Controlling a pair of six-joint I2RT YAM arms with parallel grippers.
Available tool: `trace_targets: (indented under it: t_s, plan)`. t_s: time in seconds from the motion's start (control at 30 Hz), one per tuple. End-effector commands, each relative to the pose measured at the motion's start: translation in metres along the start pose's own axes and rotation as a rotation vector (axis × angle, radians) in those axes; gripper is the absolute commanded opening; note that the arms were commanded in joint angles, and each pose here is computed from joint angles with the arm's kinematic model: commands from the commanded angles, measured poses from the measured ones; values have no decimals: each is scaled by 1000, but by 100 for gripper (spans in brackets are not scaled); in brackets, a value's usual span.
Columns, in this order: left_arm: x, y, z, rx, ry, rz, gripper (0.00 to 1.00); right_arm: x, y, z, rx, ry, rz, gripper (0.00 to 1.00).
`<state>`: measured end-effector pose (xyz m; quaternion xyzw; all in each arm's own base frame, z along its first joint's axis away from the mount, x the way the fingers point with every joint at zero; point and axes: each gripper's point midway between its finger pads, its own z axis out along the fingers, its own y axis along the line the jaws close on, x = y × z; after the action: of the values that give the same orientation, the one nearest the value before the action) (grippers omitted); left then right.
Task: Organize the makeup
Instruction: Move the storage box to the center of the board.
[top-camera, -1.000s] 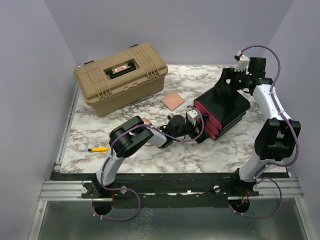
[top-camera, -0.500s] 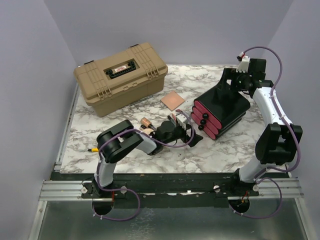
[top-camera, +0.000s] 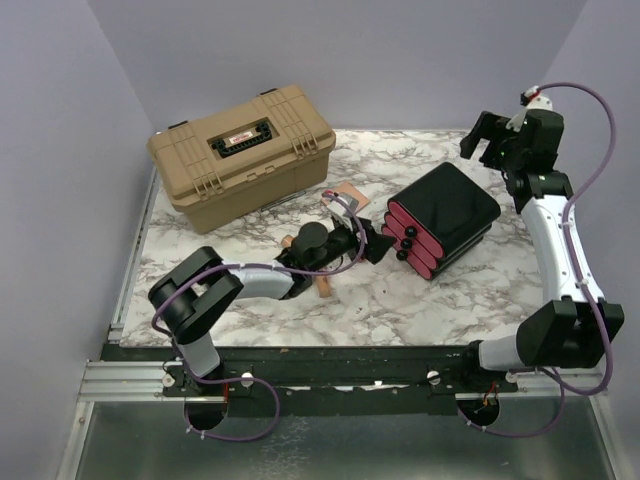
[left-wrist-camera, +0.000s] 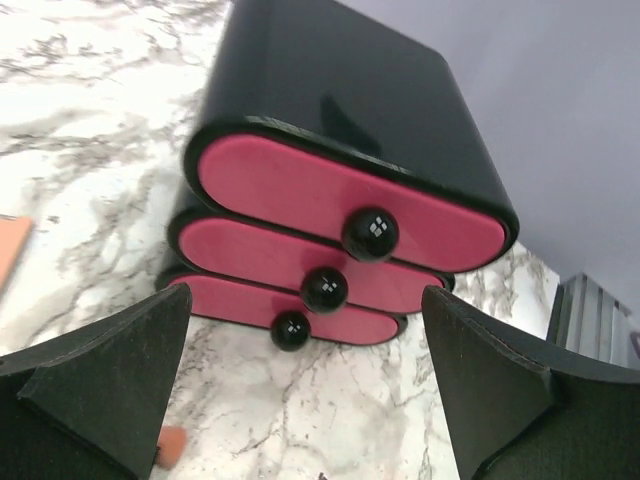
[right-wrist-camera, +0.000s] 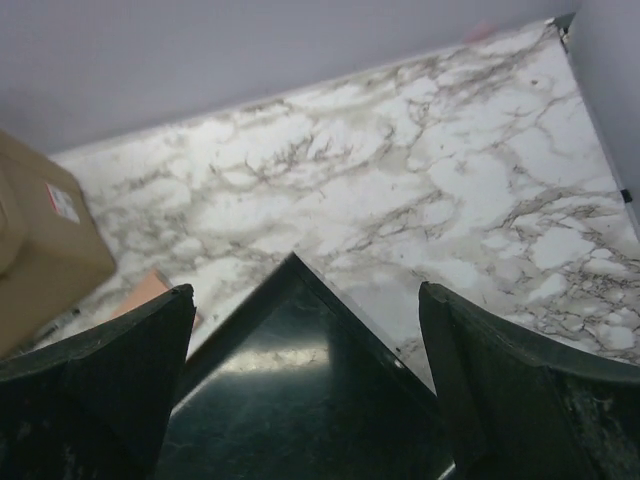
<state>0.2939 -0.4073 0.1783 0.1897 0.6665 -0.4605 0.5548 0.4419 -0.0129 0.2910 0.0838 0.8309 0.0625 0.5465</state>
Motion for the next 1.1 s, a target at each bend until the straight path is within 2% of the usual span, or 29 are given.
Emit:
trace_targets:
  t_s: [0.0,0.1,0.17,0.33,0.4,0.6,0.7,0.83,0.97,1.07]
  plan:
    - [-39,17,-4,-84,2,-76,99,-41,-1,-19,62,-177,218,100]
    - [-59,27,-13,-101,-10,-154,99,-41,20,-26,-36,-133,275,100]
    - [-72,30,-23,-87,-20,-148,99,-42,33,-32,-96,-112,320,100]
    - [-91,43,-38,-53,41,-181,99,-37,65,-55,-263,-86,443,100]
    - [-99,43,-39,-69,53,-183,99,-25,79,-66,-355,-76,455,100]
    - [-129,34,-56,-123,20,-137,99,14,115,-92,-608,59,486,100]
    - [-144,32,-70,-185,16,-59,99,44,121,-105,-640,136,506,100]
    - [-180,23,-83,-226,-32,2,99,55,122,-127,-672,122,406,100]
    - [-191,26,-89,-281,-42,5,99,66,121,-140,-671,188,322,100]
    - [-203,25,-94,-285,-126,-10,99,78,112,-145,-613,203,289,100]
